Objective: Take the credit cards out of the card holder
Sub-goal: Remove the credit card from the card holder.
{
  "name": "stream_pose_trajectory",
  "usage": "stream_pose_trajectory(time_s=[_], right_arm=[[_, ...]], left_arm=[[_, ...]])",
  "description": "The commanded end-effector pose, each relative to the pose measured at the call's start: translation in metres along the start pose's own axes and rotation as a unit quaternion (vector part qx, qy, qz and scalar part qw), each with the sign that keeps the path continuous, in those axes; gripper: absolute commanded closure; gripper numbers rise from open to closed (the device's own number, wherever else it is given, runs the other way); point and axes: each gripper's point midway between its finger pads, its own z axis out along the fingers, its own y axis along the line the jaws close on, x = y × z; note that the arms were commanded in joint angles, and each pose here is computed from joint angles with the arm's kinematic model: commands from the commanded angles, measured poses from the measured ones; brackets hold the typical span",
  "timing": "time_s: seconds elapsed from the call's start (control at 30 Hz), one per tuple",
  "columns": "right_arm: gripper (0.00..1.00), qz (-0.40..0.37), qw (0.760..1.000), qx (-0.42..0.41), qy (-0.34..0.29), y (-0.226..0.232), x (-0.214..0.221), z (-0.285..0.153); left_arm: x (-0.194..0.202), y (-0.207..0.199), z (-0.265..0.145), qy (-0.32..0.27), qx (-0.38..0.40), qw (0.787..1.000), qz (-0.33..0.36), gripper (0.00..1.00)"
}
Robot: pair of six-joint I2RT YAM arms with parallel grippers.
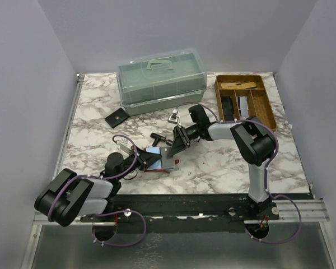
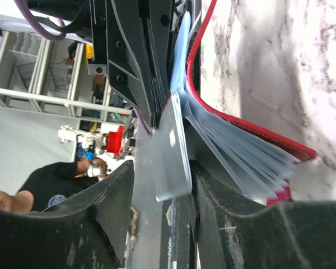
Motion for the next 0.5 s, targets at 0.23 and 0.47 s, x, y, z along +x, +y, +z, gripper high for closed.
stream_pose_trajectory(time_s=[0.23, 0.47], right_arm=[[0.38, -0.072, 0.994, 0.064, -0.045, -0.011, -0.023, -0.033], [0.28, -0.058, 0.991, 0.104, -0.060, -0.036, -0.023, -0.049]], left_arm=[[-0.004, -0.010, -0.005, -0.006, 0.019, 0.999, 0.045, 1.00], [-0.001, -0.020, -0.014, -0.005, 0.041, 0.998, 0.048, 1.00]])
